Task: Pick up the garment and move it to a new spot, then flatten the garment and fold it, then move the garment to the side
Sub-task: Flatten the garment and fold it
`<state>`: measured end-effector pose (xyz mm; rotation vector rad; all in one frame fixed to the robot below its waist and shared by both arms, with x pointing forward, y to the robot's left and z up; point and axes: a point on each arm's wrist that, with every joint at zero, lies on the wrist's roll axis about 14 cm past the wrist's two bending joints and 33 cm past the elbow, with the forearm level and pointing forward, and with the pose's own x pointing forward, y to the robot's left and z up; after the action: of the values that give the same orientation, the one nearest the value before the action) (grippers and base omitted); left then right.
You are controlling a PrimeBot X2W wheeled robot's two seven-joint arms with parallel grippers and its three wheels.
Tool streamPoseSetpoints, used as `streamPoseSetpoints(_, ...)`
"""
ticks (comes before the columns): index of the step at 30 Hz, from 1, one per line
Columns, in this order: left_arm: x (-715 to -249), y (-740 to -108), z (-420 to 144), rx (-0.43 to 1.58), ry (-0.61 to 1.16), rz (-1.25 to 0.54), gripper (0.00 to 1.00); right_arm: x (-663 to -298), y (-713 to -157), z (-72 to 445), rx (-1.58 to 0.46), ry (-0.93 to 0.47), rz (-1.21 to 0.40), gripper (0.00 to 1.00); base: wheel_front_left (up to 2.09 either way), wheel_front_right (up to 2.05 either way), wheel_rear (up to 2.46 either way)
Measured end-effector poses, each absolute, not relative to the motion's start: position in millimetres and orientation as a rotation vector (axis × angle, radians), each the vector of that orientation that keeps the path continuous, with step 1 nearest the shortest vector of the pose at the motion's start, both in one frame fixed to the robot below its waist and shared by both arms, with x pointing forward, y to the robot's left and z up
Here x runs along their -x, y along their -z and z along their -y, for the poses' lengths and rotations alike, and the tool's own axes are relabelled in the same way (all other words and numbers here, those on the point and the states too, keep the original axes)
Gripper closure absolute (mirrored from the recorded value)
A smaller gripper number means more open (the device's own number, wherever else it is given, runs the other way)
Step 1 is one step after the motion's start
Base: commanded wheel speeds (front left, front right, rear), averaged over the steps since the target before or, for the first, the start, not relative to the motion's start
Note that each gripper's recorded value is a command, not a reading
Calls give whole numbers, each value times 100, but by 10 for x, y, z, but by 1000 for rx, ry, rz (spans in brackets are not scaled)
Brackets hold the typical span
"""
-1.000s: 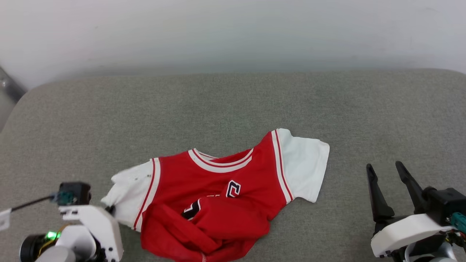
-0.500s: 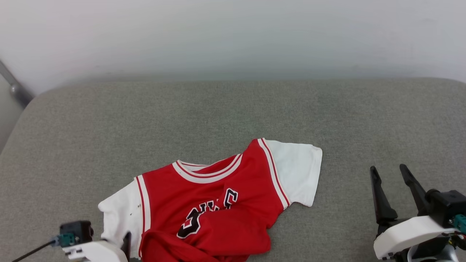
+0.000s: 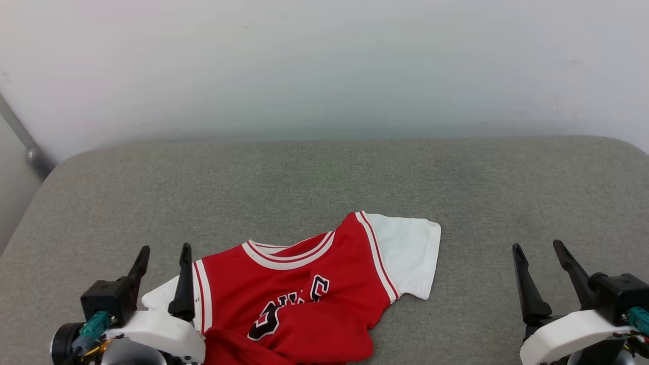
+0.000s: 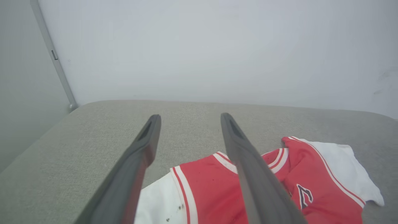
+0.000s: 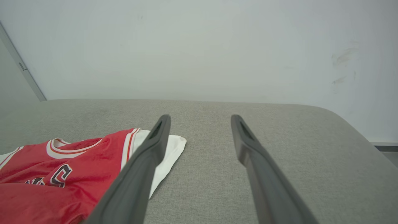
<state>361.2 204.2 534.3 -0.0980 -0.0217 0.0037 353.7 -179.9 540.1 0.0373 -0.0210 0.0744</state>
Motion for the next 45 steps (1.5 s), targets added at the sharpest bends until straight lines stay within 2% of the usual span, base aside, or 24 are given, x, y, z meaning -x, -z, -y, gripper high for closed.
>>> streamPoseSetpoints(9,-3540,-5596,-1837,108,27,134,0,-3500,-5333,1977,-46,-23,-8,0,0,0,0)
streamPoseSetpoints(15,-3493,-5643,-1843,137,7,156,0,-3750,-5088,2133,-29,22,-128,0,0,0,0)
streamPoseSetpoints(19,-3567,-5682,-1851,140,-4,172,0,-4087,-4916,2110,-90,2,-240,0,0,0,0)
streamPoseSetpoints(25,-3708,-5498,-1957,155,-53,127,0,-4533,-4443,1919,-117,-92,-592,0,0,0,0)
streamPoseSetpoints(29,-3782,-5379,-2044,147,-85,101,0,-4750,-4264,1641,-103,-180,-765,0,0,0,0)
streamPoseSetpoints(34,-3894,-5238,-2098,128,-103,68,0,-4859,-4002,1293,-83,-280,-928,0,0,0,0)
streamPoseSetpoints(43,-3958,-5018,-2210,128,-144,13,0,-4826,-3588,1147,-88,-316,-1123,0,0,0,0)
streamPoseSetpoints(44,-3964,-5009,-2221,124,-145,12,0,-4824,-3575,1141,-96,-318,-1136,52,0,0,0)
streamPoseSetpoints(45,-3972,-5004,-2235,125,-148,11,0,-4824,-3567,1134,-103,-321,-1141,81,0,0,0)
